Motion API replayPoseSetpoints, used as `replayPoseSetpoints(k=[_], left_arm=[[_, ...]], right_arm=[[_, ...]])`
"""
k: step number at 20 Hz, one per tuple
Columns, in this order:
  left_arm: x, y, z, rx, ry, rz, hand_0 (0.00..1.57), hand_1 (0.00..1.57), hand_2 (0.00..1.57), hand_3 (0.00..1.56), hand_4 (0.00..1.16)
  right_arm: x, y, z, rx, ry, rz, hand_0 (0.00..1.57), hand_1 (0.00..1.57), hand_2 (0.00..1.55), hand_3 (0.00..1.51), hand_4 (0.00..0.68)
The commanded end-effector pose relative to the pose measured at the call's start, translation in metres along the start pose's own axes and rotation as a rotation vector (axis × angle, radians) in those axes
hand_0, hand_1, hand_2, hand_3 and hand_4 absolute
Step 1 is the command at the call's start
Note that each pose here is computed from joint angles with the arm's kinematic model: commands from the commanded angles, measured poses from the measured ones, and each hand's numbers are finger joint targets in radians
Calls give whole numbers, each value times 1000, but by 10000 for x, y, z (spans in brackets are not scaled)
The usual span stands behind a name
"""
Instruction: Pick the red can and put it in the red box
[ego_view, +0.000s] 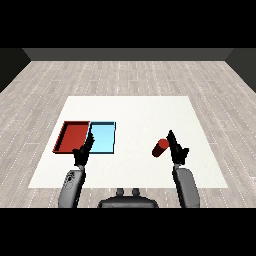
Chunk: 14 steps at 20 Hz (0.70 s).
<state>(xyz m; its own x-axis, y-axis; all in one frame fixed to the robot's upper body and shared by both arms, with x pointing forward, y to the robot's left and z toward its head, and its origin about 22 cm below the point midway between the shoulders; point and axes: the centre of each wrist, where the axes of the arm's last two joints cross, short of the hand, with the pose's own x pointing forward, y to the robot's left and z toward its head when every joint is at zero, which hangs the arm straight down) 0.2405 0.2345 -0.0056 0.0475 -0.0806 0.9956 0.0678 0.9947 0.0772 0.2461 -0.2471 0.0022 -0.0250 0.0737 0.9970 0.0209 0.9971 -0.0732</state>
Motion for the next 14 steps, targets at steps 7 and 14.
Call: replayPoseSetpoints(k=[7, 14], left_arm=[[441, 105, -130, 79, -399, 44, 0, 0, 0, 0, 0], [103, 85, -132, 64, -493, 59, 0, 0, 0, 0, 0]], right_arm=[[279, -954, 10, 13, -274, -42, 0, 0, 0, 0, 0], [-33, -1599, 213, 40, -324, -63, 0, 0, 0, 0, 0]])
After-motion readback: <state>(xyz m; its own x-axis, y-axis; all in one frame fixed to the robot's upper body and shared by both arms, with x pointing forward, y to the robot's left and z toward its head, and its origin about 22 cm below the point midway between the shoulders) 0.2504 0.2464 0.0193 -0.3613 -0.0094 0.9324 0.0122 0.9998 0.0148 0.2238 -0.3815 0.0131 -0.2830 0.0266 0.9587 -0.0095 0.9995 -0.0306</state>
